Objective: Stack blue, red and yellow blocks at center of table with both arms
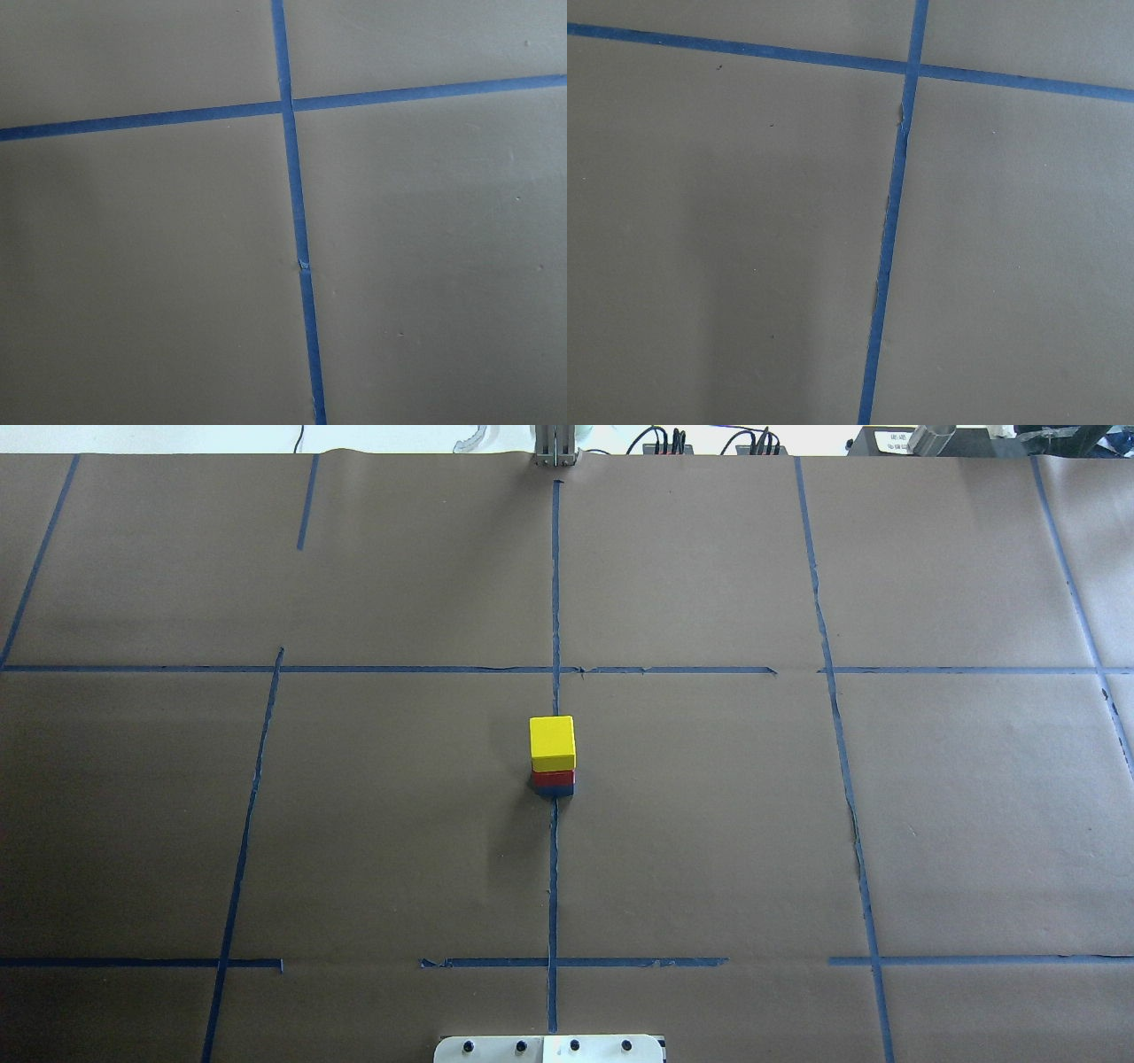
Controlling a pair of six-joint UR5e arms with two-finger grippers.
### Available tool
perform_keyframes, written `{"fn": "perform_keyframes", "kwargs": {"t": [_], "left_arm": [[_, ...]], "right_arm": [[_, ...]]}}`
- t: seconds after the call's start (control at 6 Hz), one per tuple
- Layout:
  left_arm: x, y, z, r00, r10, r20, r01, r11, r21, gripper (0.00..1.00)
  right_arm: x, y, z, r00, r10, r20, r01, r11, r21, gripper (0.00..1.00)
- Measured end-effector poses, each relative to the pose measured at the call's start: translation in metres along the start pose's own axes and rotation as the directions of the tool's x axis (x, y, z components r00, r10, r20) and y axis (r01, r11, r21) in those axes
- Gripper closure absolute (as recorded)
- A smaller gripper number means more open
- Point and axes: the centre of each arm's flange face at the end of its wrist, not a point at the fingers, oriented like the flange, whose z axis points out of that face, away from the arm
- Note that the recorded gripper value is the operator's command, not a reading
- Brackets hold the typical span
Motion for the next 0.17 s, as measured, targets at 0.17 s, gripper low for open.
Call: {"fn": "perform_keyframes", "kwargs": {"t": [0.17], "left_arm": [[0.0020,-0.0020,-0.0021,1.000,0.011,0.005,-0.011,1.000,0.007,0.00]], "right_arm": [[0.0005,0.0005,0.0006,1.000,0.002,0.000,-0.002,1.000,-0.002,0.00]]}}
